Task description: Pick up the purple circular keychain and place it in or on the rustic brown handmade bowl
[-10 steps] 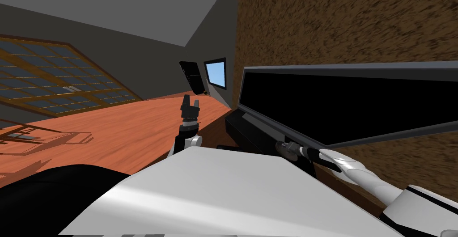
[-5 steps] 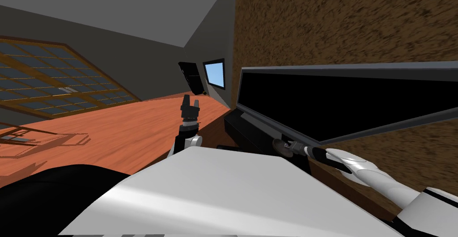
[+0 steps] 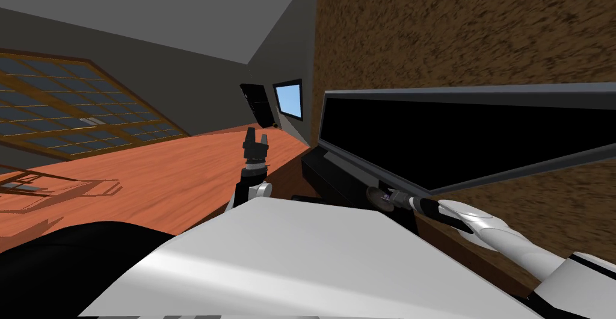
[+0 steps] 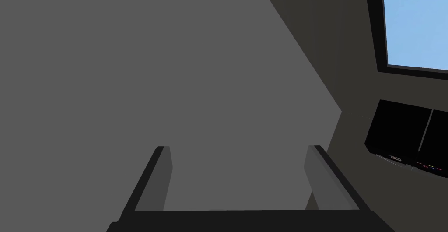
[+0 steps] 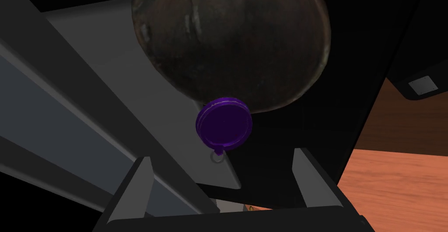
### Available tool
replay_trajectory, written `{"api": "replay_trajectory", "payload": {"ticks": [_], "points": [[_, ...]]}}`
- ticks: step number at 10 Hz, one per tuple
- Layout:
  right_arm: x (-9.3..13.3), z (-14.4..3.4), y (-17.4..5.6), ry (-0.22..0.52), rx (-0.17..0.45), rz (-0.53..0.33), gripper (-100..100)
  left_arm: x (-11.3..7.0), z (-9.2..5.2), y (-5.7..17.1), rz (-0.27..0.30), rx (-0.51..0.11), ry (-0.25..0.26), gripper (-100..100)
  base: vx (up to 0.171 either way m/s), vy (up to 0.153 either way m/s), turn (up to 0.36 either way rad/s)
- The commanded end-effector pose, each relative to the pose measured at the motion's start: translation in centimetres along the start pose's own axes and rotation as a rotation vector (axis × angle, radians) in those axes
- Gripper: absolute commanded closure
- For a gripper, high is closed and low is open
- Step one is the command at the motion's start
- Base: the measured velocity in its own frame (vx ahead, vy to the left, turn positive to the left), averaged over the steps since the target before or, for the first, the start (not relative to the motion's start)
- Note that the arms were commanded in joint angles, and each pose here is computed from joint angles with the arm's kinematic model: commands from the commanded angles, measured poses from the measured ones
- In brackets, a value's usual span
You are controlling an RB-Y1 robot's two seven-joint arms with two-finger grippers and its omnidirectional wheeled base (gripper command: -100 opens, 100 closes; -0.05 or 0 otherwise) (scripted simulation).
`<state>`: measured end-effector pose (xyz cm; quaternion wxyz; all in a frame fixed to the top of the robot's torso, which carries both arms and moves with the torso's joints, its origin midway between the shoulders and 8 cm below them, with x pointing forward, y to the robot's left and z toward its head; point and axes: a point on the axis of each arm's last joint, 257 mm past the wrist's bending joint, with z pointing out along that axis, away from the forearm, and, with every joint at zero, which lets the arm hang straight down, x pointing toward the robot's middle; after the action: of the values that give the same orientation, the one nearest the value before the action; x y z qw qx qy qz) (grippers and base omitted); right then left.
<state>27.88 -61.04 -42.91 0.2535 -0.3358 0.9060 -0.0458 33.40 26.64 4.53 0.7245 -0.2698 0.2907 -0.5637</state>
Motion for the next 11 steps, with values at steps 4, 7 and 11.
{"api": "replay_trajectory", "payload": {"ticks": [4,7,11], "points": [[2.7,-2.3,-1.2,0.021,0.040,0.075,-100,0.0,0.0,0.0,0.000,0.000,0.000,0,-0.081,0.003,0.231],[4.2,-3.6,-1.8,0.032,0.060,0.112,-100,0.0,0.0,0.0,0.000,0.000,0.000,0,-0.068,0.015,0.135],[7.0,-6.2,-2.7,0.054,0.102,0.185,-100,0.0,0.0,0.0,0.000,0.000,0.000,0,-0.080,0.008,0.217]]}}
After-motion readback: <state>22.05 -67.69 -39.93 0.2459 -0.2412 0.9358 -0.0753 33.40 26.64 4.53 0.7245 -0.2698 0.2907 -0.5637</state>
